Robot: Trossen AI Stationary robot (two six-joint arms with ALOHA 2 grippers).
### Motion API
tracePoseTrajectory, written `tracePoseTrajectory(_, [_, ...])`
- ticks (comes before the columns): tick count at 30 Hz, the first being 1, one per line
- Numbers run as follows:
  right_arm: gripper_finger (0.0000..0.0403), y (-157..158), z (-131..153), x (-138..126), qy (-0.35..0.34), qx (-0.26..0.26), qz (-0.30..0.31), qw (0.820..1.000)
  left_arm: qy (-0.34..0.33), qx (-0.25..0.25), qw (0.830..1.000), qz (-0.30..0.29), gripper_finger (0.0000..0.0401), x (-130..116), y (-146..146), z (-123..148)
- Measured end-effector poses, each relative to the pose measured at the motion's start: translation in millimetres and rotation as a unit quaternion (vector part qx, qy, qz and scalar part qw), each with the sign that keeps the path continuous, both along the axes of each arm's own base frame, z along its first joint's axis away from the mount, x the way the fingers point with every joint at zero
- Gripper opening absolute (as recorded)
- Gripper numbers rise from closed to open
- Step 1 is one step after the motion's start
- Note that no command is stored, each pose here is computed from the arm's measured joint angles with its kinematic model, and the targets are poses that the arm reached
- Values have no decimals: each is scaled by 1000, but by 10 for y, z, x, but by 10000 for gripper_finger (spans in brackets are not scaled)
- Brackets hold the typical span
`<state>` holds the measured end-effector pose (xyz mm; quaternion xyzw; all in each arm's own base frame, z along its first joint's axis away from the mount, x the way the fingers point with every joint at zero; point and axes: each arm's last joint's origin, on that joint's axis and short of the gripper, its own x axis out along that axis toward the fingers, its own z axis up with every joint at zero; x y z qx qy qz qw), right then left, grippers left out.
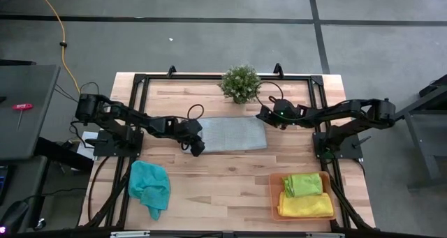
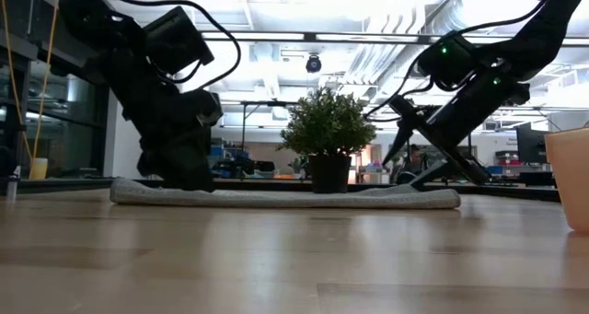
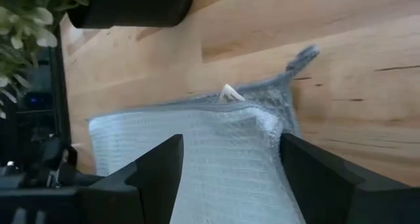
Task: Fold microfiber towels
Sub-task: Fold the gray microfiber towel
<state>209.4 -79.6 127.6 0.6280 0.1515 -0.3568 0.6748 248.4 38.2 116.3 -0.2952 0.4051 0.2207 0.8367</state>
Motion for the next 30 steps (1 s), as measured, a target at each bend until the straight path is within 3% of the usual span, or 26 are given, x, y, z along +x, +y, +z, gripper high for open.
tracePoseTrajectory(9, [245, -27, 42, 26, -23, -18, -42, 999, -5, -1, 1000, -3, 158, 8, -1, 4])
tracePoseTrajectory(15, [245, -42, 107, 59, -41, -83, -94, 991, 18, 5, 999, -25, 158, -20, -34, -10])
tracePoseTrajectory(20, [245, -59, 199, 66, -41, -150, -64, 986, 47, 9, 998, -51, 158, -59, -72, -31])
tracePoseTrajectory(22, [245, -48, 188, 43, -27, -141, -45, 989, 49, 8, 997, -55, 158, -79, -77, -3])
tracePoseTrajectory(25, [245, -10, 97, -20, 11, -82, -28, 996, 51, 12, 997, -56, 158, -127, -80, 52])
tracePoseTrajectory(30, [245, 25, 9, -76, 47, -29, -29, 998, 39, 63, 995, -70, 158, -200, -69, 233])
